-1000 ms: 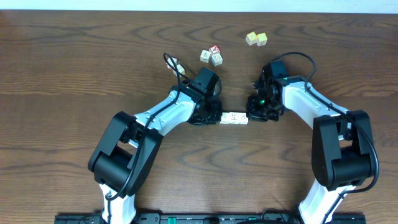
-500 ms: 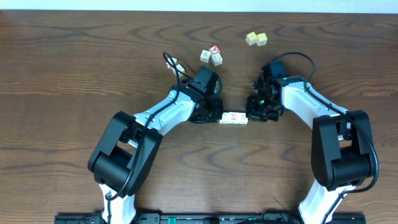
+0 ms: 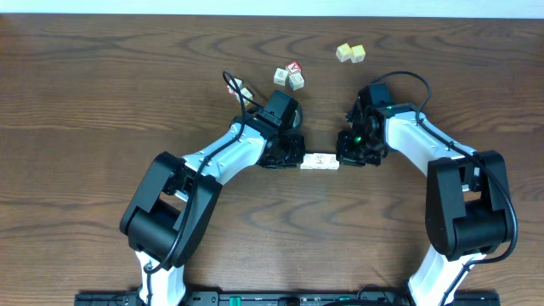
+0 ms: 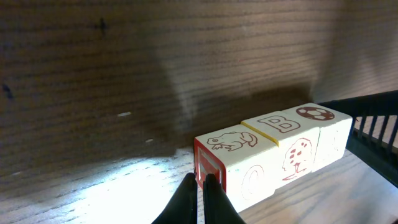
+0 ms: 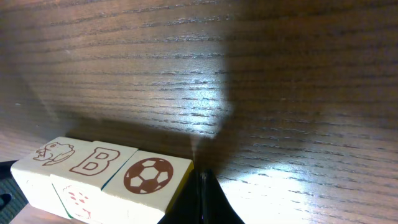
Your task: Lift 3 blocks
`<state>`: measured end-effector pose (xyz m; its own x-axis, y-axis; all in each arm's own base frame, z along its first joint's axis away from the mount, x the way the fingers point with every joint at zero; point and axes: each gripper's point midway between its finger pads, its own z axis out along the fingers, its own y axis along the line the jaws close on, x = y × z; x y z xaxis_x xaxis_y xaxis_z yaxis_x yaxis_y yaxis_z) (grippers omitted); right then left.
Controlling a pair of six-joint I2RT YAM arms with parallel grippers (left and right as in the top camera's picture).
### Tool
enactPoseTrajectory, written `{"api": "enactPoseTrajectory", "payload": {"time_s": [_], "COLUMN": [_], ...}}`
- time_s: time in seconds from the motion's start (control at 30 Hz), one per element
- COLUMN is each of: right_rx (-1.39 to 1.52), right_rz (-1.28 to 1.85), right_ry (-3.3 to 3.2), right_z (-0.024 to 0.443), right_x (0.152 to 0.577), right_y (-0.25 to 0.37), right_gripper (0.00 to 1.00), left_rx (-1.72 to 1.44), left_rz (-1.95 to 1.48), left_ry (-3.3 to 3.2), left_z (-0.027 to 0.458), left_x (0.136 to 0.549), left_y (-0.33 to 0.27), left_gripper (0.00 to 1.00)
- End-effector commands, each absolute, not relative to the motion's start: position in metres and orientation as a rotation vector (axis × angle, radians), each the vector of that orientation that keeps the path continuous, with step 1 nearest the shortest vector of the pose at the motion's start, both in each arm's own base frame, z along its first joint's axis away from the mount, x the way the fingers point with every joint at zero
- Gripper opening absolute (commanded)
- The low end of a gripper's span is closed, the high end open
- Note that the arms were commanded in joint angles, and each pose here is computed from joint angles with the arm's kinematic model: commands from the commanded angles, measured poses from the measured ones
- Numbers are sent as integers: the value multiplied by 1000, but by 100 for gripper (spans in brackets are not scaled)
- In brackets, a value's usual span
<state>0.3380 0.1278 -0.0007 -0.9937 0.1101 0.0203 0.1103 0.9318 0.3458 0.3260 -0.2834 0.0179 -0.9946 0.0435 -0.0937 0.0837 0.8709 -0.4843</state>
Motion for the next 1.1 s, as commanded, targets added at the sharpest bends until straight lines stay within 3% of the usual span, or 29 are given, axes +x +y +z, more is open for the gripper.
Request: {"api": "enactPoseTrajectory", "payload": {"time_s": [0.0,0.47,1.07], "right_rx": [-111,-81,-43], "right_rz": [-653,-764,-857], "right_ry": [-3049,-3032,-3089], "right_z": [3,18,69], "right_x": [331,332,328], "right_y": [146,157,160], "right_gripper": [1,1,1], "left_rx": [132,148,184], "left_rz": [-860,-878,-892], "left_ry": [2946,2945,2901], "left_z": [31,35,71], "left_x": [322,319,312], "left_y": [-291,-291,-287], "left_gripper": [7,7,7]}}
